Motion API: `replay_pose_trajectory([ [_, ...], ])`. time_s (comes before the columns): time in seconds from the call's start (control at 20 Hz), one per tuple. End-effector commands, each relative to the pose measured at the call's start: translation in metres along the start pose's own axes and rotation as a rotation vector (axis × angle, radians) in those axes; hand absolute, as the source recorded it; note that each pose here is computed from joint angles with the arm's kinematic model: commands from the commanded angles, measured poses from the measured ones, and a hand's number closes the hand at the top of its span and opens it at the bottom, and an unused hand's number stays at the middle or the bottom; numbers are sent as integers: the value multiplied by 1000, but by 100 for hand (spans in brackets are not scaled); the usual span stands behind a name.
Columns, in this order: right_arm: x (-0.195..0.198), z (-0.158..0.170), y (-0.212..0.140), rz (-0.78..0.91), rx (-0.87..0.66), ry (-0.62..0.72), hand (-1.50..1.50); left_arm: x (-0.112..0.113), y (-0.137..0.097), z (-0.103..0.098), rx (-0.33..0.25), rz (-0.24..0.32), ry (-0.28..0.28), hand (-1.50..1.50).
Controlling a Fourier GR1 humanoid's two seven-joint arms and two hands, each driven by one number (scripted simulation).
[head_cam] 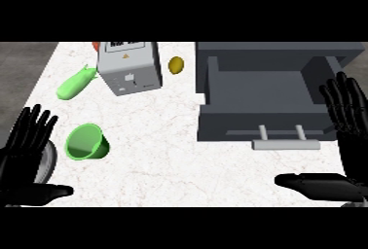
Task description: Pick up the cup, place it into the drawer and close the drawer
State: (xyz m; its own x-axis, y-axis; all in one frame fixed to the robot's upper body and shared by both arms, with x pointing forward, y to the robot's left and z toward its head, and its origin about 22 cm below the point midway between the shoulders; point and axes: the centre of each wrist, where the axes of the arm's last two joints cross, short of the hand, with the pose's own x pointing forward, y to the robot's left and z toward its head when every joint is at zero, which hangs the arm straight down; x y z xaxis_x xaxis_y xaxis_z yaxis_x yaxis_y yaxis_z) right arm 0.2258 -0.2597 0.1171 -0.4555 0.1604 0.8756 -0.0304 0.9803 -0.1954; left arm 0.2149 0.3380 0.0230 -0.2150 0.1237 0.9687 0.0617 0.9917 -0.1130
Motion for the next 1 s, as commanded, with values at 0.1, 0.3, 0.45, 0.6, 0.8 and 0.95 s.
replay_pose_trajectory([
  [0.1, 5, 7, -8, 12, 19, 12, -150, -48, 12, 11, 74, -78, 51, -150],
  [0.3, 5, 2, 1, 5, -3, -10, -150, -76, 31, 12, 87, -104, 90, -150],
  [0.45, -10, -8, -3, -12, -5, 1, -150, -82, 45, 0, 119, -130, 112, -150],
  [0.6, -7, 1, -6, 1, 17, 12, -150, -103, 47, 23, 103, -122, 134, -150],
  [0.8, -6, 3, -8, -6, 15, 7, -150, -122, 62, 16, 140, -100, 133, -150],
  [0.95, -9, -8, -8, -14, 8, -9, -150, -132, 75, 46, 142, -60, 124, -150],
])
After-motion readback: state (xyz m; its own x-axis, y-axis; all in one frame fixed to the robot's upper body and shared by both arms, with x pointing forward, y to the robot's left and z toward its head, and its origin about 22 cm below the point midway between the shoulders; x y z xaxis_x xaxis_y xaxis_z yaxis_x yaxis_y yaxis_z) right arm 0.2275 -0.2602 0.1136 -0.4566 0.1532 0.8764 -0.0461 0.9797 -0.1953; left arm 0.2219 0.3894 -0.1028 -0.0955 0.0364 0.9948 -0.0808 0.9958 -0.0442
